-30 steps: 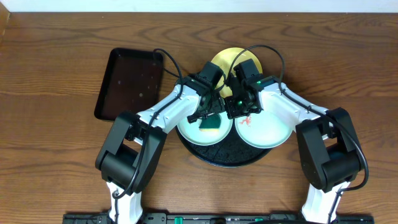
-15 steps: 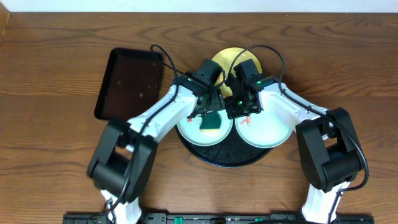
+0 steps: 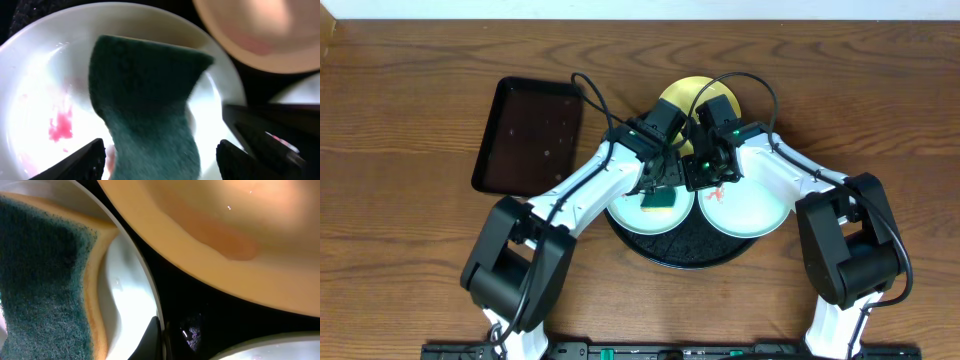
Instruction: Clean dirty plates on tray and stack at the side
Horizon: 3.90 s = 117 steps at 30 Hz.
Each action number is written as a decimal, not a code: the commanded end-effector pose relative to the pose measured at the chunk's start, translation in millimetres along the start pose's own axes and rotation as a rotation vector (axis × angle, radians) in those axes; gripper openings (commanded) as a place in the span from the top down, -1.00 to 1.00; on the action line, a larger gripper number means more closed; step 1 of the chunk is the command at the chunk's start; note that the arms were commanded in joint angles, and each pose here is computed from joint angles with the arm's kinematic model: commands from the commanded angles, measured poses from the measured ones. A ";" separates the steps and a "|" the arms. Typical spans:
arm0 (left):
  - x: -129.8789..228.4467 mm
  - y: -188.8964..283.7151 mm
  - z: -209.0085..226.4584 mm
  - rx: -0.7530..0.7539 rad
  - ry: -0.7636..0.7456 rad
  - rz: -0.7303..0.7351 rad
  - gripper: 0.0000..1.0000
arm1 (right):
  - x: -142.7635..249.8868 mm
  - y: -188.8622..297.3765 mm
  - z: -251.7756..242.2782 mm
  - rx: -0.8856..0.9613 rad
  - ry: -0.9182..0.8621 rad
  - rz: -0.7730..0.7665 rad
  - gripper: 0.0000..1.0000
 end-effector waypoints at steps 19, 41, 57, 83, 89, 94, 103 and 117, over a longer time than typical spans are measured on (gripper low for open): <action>2.6 -31.0 14.1 -0.103 -0.002 0.030 0.42 | 7.4 -4.9 0.6 0.016 0.015 0.037 0.98; -45.4 -5.0 117.6 -0.458 0.266 -0.018 0.84 | 8.6 -4.9 0.5 0.017 0.013 0.044 0.98; -33.5 31.9 50.3 0.002 0.242 0.047 0.85 | 7.4 -4.9 0.6 0.016 0.014 0.037 0.98; -19.3 14.6 99.0 -0.371 0.289 -0.192 0.85 | 7.3 -5.0 0.6 0.016 0.014 0.037 0.98; -37.3 75.4 104.0 -0.287 0.350 -0.385 0.85 | 5.1 1.9 3.8 0.012 0.021 0.019 0.98; -58.2 114.2 114.7 -0.199 0.438 -0.545 0.82 | 1.0 21.7 12.8 0.008 0.042 -0.026 0.98; -92.0 107.2 131.5 -0.200 0.418 -0.611 0.83 | -6.1 94.3 52.4 0.220 0.205 -0.239 0.97; -104.7 50.8 172.2 -0.364 0.443 -0.480 0.76 | 10.1 152.0 56.9 0.741 0.241 -0.352 0.97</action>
Point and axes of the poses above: each gripper's point midway between its finger pads, its own y axis back along the fingers, its own z axis along the line the jaws close on, x = y × z, the point moved 8 cm from there along y, back along the fingers, and after that the axes turned 7 degrees about y, right-handed, at the moved point
